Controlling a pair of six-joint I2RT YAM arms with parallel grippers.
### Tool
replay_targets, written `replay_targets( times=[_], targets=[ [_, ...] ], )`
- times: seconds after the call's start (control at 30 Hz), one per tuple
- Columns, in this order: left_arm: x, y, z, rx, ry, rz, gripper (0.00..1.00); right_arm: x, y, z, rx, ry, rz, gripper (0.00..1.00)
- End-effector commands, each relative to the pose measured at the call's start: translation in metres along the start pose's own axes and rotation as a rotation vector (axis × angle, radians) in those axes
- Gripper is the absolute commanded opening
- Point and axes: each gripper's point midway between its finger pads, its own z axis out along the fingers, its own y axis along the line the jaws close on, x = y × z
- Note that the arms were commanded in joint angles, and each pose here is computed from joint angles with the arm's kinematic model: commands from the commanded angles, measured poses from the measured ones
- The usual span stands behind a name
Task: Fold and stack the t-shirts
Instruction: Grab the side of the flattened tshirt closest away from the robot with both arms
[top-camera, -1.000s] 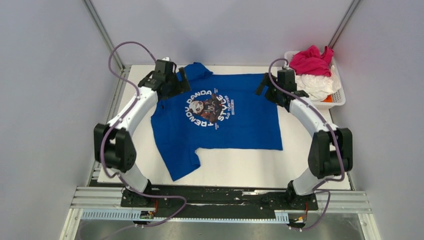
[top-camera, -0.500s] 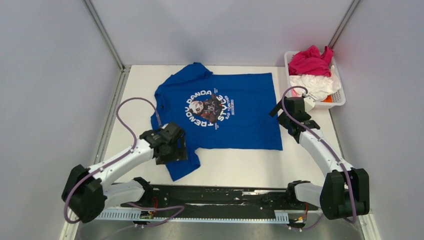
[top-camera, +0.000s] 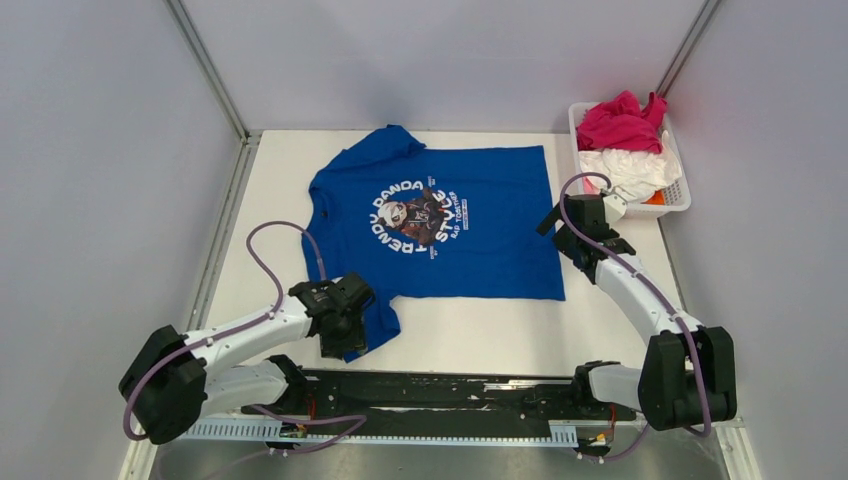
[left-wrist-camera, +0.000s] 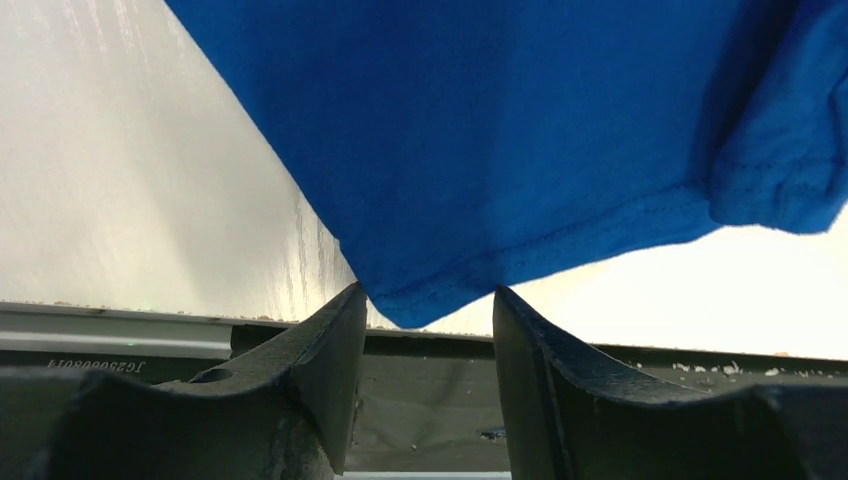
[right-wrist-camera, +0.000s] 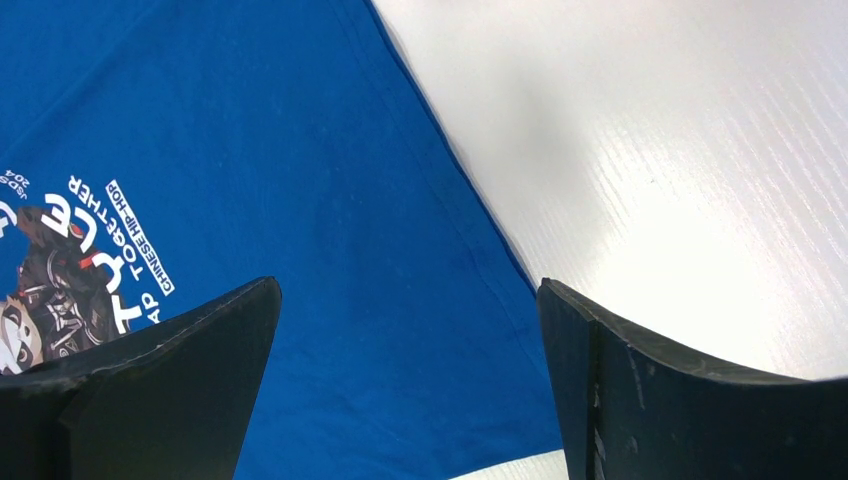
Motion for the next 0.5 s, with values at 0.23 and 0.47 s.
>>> replay_targets(
  times=[0.23,0.47],
  targets=[
    [-0.009,-0.013,0.018,-0.038,0.016,0.017,0.4,-0.018,0.006,-0.002,-0.012,-0.06,0.003,1.0],
    [-0.008,-0.012,0.015,-0.09,0.052,0.001,0.0,-0.014,0.007,-0.006,-0.031,-0.047,0.027,1.0]
  ],
)
